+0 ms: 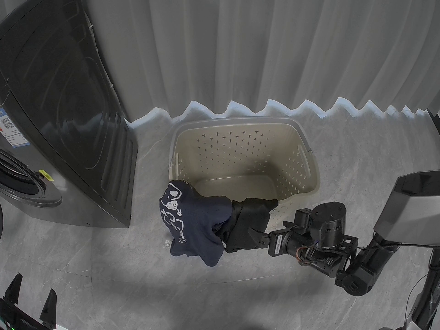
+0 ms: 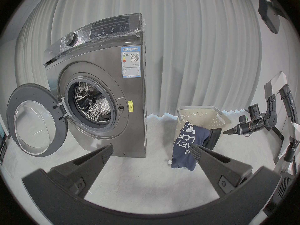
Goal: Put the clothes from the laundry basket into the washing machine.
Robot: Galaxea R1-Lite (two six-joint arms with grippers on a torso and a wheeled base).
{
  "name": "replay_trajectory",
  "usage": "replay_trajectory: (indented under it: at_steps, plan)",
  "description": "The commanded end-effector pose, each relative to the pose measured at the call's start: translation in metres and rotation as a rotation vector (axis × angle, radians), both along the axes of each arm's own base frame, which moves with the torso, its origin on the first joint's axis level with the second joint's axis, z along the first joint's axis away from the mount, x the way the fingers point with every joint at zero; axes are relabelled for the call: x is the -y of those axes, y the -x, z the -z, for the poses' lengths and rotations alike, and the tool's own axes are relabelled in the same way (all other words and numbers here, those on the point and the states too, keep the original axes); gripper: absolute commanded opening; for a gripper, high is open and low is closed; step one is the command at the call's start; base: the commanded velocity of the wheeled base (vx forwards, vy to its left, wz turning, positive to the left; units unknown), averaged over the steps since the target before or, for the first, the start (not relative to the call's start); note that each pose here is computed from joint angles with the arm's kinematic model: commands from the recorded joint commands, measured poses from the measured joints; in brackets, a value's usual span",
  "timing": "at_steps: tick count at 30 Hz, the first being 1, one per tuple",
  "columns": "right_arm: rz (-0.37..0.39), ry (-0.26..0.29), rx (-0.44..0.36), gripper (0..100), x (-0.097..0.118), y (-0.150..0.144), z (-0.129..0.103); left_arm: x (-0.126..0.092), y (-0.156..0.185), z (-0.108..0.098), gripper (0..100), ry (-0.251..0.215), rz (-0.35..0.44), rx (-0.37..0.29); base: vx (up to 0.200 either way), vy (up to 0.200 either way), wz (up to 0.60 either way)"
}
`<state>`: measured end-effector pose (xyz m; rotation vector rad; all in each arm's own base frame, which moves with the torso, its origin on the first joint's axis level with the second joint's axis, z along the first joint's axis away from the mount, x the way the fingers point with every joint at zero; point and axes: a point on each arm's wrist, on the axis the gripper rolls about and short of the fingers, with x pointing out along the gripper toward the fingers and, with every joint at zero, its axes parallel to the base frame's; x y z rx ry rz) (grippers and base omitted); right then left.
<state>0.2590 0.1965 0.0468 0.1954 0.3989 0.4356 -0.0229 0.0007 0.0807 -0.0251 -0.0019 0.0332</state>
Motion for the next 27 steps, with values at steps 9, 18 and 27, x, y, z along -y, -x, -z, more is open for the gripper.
replay_trajectory:
  at_steps: [9,18,27]
  plan:
    - [0.021,0.001,0.009,100,-0.013,-0.029,0.032,0.000,0.000,0.005,100,0.003,-0.001,0.000,0.000,0.000,0.00]
    - [0.071,-0.006,0.043,100,-0.027,-0.051,0.053,0.000,0.000,0.005,100,0.003,-0.001,0.000,0.000,0.000,0.00]
    - [0.085,-0.031,0.079,100,-0.034,-0.064,0.051,0.000,0.000,0.005,100,0.004,-0.001,0.000,0.000,0.000,0.00]
